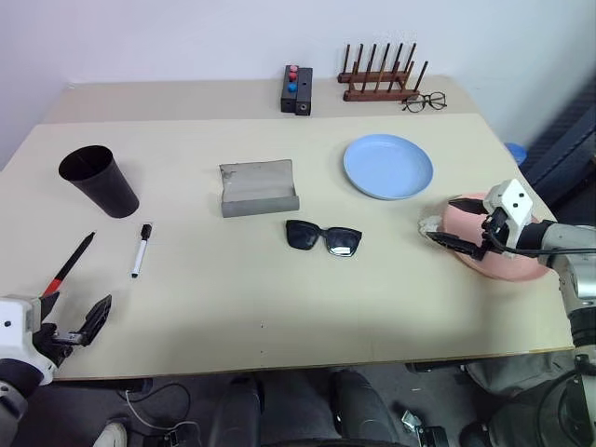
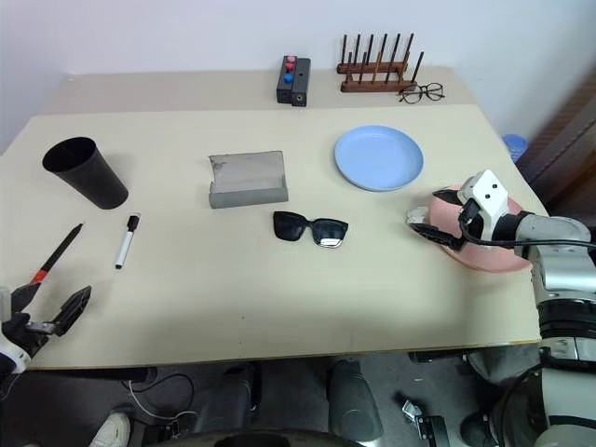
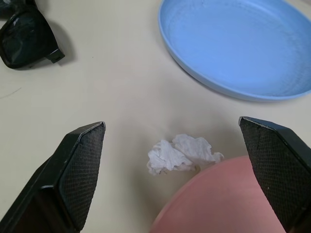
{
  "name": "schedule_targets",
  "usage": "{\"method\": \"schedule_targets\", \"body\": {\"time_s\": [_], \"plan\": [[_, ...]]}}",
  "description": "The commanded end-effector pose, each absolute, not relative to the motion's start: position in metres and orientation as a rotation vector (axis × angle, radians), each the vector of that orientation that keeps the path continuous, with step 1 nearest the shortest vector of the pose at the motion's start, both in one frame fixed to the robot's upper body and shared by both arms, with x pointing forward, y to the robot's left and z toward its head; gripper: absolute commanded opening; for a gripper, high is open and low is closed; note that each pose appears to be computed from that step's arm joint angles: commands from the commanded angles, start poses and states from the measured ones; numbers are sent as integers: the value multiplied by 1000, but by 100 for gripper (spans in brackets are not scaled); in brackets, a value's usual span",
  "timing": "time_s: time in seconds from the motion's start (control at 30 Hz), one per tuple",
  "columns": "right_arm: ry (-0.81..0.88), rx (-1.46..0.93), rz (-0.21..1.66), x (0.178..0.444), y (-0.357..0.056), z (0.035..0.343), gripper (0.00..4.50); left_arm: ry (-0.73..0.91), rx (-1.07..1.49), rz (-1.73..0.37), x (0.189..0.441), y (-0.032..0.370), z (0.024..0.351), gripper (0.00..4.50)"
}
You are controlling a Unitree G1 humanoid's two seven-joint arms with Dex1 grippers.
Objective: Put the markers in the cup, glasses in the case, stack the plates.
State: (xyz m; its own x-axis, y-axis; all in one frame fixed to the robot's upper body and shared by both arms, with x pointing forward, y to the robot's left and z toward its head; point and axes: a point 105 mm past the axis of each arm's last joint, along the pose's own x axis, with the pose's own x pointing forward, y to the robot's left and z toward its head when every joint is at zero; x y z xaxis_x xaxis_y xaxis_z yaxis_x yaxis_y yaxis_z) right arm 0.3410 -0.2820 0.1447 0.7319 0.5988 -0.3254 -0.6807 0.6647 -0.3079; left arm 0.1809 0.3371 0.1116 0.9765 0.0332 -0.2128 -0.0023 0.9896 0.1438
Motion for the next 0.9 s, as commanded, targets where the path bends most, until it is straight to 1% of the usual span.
{"method": "schedule_targets", "body": {"time_s": [0.03, 0.27, 0.43, 0.53, 0.63, 0.73, 0.77, 0.87, 0.9], "plan": [[163, -444, 715, 342, -285, 155, 450, 180, 164, 22, 179, 337, 123, 433], [161, -435, 737, 342, -279, 151, 450, 190, 162, 22, 175, 337, 121, 433], [149, -436, 746, 343, -274, 153, 450, 195, 176, -13, 181, 330, 122, 433], [125, -432, 764, 345, -264, 153, 450, 174, 179, -38, 192, 321, 128, 433], [72, -427, 798, 349, -243, 159, 450, 166, 164, -119, 208, 295, 131, 433], [36, -430, 852, 346, -220, 161, 450, 173, 167, -206, 224, 268, 133, 433], [31, -432, 862, 344, -214, 161, 450, 175, 170, -210, 227, 267, 133, 433], [1, -415, 914, 337, -189, 162, 450, 178, 187, -187, 247, 260, 138, 433], [-12, -405, 945, 332, -177, 163, 450, 193, 201, -136, 258, 262, 138, 433]]}}
